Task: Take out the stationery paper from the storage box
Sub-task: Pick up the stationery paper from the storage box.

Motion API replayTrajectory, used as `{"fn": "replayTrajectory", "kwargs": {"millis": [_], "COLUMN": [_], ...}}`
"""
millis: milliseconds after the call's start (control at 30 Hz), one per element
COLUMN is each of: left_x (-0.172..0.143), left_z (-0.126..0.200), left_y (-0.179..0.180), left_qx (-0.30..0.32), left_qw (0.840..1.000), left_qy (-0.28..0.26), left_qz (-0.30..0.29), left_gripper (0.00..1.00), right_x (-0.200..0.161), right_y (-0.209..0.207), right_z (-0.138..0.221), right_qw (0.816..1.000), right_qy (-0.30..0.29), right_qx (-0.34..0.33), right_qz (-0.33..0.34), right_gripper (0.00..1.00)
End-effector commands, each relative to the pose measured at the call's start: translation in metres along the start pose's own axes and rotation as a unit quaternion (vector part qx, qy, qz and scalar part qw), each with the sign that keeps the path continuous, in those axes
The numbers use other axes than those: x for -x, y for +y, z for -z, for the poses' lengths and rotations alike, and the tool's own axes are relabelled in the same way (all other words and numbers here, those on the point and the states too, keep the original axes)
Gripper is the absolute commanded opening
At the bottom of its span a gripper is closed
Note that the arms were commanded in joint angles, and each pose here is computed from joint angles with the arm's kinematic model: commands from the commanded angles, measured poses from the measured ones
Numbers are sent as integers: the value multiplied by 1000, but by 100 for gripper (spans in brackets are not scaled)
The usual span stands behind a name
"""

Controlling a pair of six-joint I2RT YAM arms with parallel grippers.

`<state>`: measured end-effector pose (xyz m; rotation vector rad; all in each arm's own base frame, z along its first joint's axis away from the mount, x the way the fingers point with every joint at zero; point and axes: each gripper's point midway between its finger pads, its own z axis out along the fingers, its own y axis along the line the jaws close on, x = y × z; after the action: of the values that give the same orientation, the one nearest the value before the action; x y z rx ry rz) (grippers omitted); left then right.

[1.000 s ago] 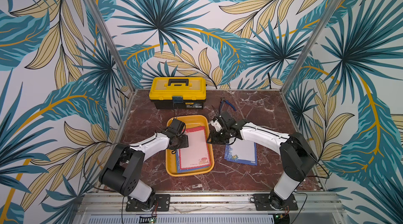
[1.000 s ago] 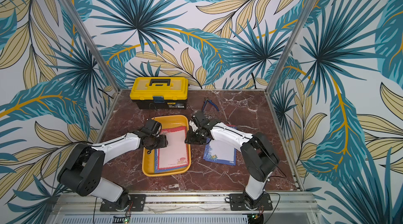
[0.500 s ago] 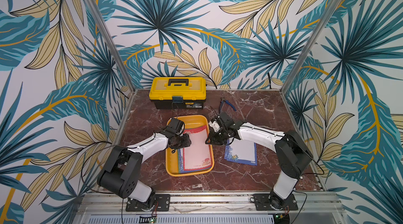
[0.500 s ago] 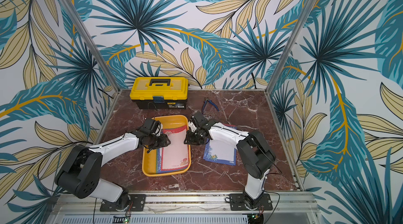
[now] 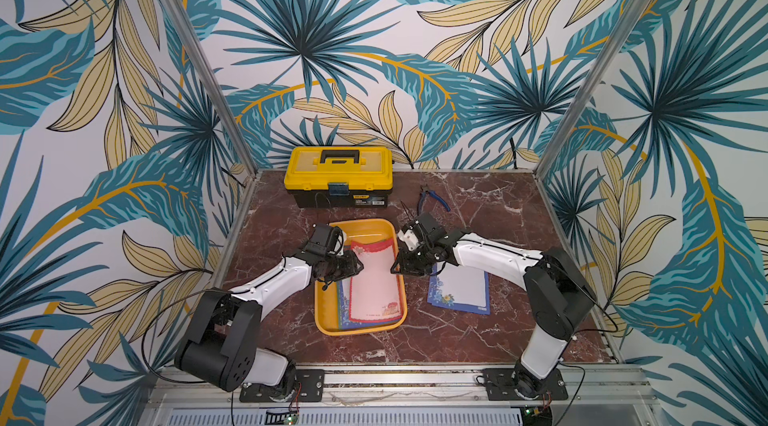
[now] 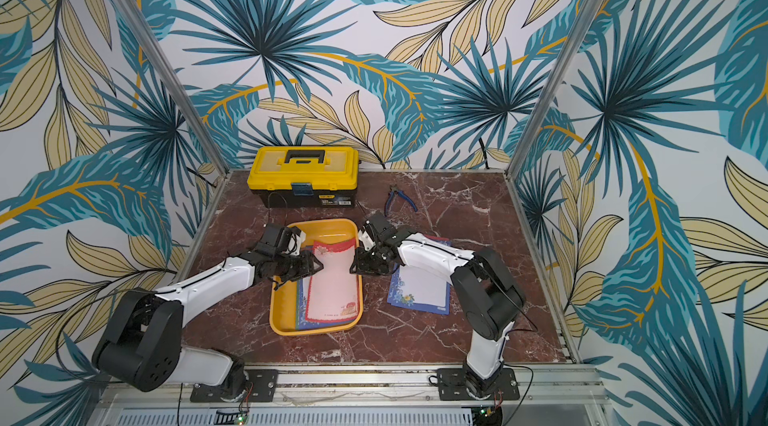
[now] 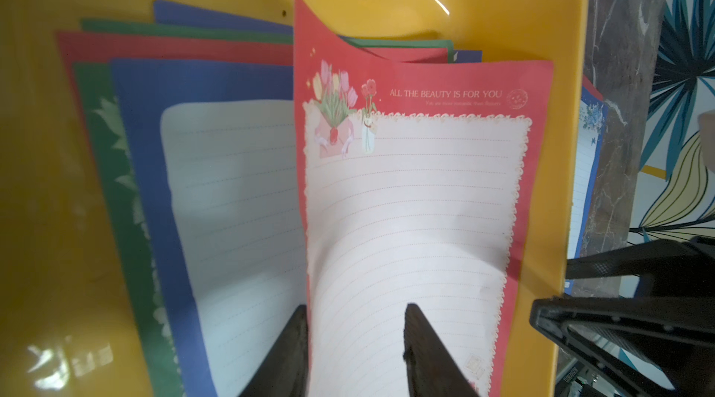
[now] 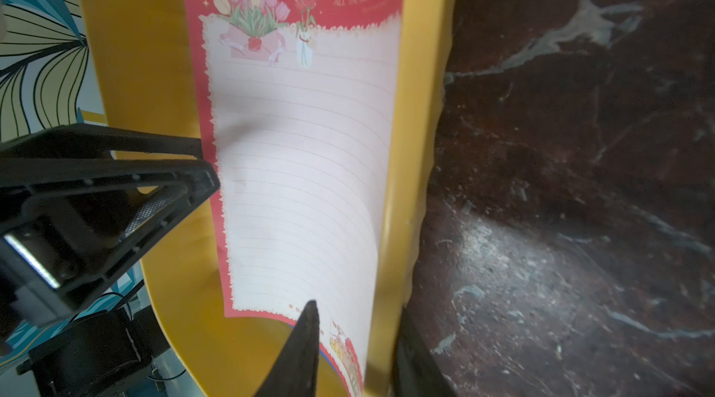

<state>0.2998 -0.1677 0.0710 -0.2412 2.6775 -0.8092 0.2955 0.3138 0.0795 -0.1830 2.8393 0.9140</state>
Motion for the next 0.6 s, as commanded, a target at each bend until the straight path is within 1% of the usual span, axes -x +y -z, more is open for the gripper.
{"fn": "replayTrajectory", "kwargs": {"millis": [0, 167, 333, 400, 433, 533, 567], "left_x": [-1, -3, -1, 1, 0, 4, 6], "left_z": [-6, -11, -12, -11, -10, -6, -4], "left_y": [-2, 3, 4, 4, 3, 1, -1], "left_qx": [-18, -9, -6, -6, -7, -8, -11], "left_qw": [1000, 1000, 1000, 1000, 1000, 1000, 1000], "left_qy": [9, 15, 13, 10, 10, 1, -2], "left_qz": [1, 2, -5, -7, -10, -20, -23], "left_gripper": [40, 37, 22, 18, 15, 1, 0], "right_x": [-3, -3, -2, 0, 2, 5, 7], "right_y": [3, 5, 5, 6, 7, 7, 6], "right_z": [-7, -6, -3, 1, 3, 10, 12], "right_qw": [1000, 1000, 1000, 1000, 1000, 1000, 1000], "right_qy": [10, 9, 8, 11, 9, -2, -5], "right_qx": [12, 14, 8, 1, -1, -13, -18], "right_qz": [-3, -1, 2, 6, 8, 15, 17], "right_gripper": [31, 31, 31, 31, 31, 31, 31]}}
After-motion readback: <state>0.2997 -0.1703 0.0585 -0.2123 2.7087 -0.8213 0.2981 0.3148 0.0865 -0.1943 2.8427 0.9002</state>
